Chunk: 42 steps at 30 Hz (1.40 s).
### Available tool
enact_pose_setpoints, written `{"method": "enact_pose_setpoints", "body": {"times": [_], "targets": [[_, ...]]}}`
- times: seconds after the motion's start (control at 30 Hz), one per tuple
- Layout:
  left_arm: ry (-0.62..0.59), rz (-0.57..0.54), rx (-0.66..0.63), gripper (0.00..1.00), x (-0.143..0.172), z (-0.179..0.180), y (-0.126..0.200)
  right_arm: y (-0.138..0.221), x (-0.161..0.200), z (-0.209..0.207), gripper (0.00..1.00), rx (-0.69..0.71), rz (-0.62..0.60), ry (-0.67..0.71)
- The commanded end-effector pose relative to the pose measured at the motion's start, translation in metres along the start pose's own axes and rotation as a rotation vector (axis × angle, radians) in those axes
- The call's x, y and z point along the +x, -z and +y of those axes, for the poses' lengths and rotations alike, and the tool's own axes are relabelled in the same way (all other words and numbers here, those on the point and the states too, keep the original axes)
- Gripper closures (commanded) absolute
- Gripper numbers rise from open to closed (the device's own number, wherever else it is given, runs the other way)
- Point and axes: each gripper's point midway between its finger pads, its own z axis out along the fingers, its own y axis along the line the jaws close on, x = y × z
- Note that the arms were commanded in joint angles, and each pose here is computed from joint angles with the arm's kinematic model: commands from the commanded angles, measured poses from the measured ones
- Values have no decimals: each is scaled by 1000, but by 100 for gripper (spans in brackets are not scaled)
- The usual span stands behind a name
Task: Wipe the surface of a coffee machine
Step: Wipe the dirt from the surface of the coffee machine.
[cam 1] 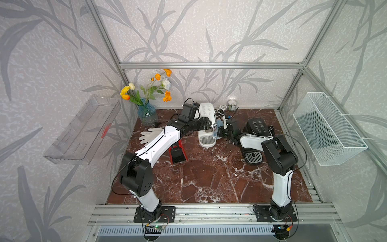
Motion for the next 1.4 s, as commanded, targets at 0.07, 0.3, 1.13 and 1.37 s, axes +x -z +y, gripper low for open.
{"method": "enact_pose_setpoints", "body": {"times": [0.07,0.3,1.13,1.37], "targets": [[14,127,-28,29,38,12,-11,24,41,71,100,-186,86,95],[24,127,-20,29,38,11,-13,49,51,102,100,-256,68,109],[26,120,-13,29,41,10,-9,189,-87,98,100,-231,-399,122],[20,109,-8,29,37,6,-4,229,-107,99,100,-235,-402,155]]}}
